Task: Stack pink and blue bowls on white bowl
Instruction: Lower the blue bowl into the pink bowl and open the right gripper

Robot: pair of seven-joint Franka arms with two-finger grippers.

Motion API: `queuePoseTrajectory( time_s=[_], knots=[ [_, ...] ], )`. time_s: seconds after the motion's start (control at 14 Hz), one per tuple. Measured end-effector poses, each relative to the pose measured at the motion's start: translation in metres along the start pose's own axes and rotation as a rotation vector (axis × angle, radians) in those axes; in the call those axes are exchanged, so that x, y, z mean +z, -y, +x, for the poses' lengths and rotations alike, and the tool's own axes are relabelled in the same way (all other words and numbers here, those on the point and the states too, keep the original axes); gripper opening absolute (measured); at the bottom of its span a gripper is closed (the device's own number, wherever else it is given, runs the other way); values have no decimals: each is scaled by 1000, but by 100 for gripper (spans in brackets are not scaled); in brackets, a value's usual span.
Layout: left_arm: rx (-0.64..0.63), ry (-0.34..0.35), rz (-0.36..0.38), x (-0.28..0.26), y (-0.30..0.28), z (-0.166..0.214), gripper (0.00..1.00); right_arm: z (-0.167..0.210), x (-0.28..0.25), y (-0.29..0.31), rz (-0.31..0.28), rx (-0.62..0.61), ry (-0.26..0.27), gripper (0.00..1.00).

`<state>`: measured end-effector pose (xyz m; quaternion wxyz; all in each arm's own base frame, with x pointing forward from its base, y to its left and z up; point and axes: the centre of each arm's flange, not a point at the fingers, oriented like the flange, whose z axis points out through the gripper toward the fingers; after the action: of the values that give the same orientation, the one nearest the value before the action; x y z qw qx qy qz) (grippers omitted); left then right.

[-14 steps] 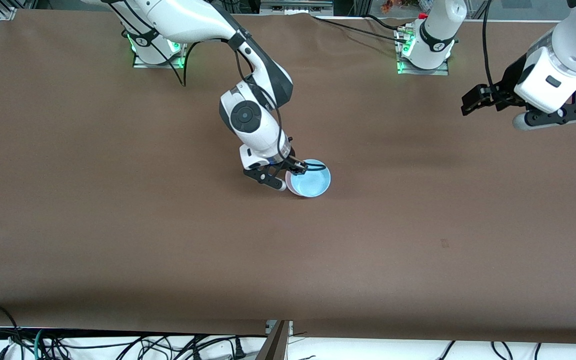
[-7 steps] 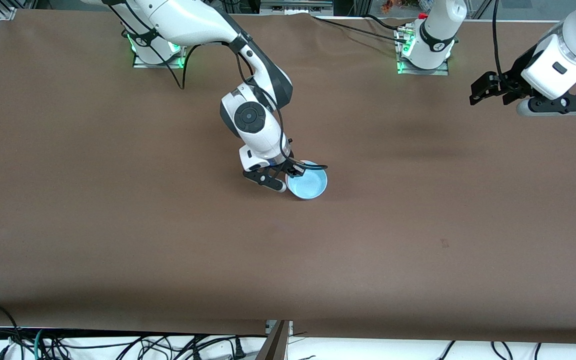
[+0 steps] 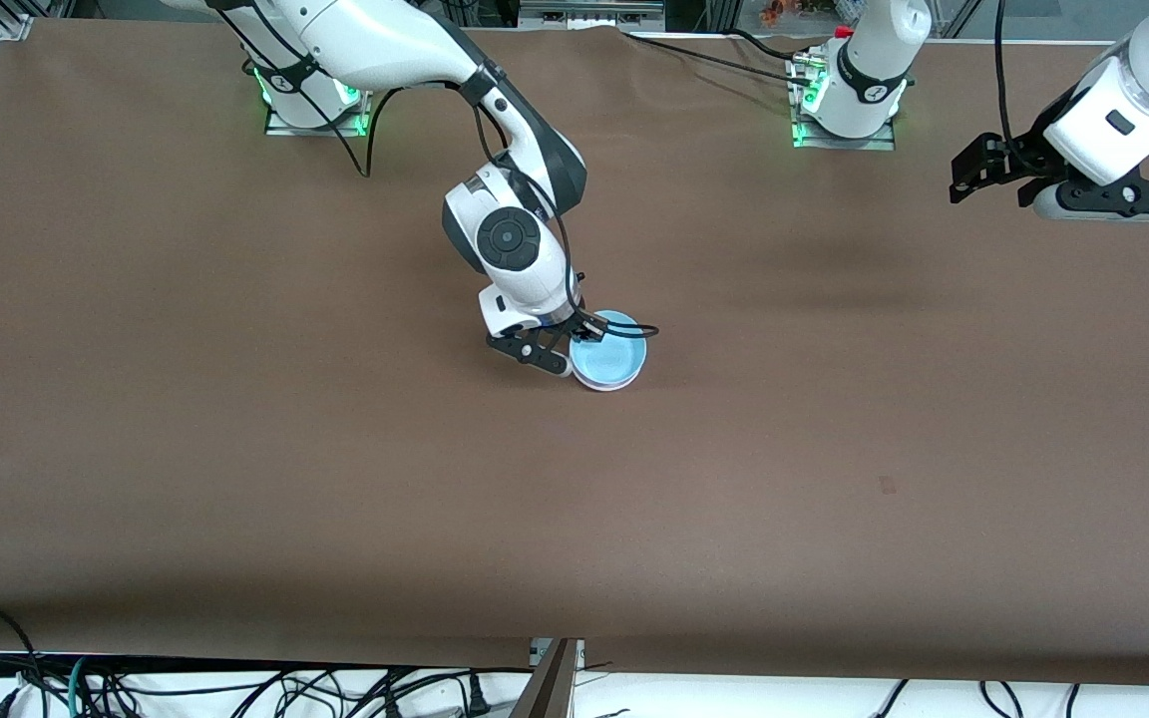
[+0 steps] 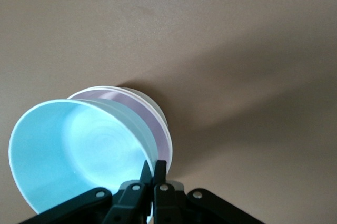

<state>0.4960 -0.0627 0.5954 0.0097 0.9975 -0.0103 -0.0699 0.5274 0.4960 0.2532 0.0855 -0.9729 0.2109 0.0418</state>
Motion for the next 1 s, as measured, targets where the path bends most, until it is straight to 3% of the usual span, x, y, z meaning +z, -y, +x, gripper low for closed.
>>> queuePoseTrajectory(
  time_s=[0.07,0.29,0.36,0.79,1.0],
  knots=[
    [16,-2,18,1,-8,-1,83,0,0,0,-2,0,1,2],
    [45,-11,31,1,-23,-2,100,-1,0,0,-2,-2,1,2],
    [47,-13,31,1,-24,-2,100,-1,-1,1,0,-2,0,8],
    [172,-74,26,-10,-20,9,100,14,-18,1,13,6,-23,70],
    [170,-68,25,-5,-15,15,100,56,-72,-19,-56,-99,-11,99]
  ],
)
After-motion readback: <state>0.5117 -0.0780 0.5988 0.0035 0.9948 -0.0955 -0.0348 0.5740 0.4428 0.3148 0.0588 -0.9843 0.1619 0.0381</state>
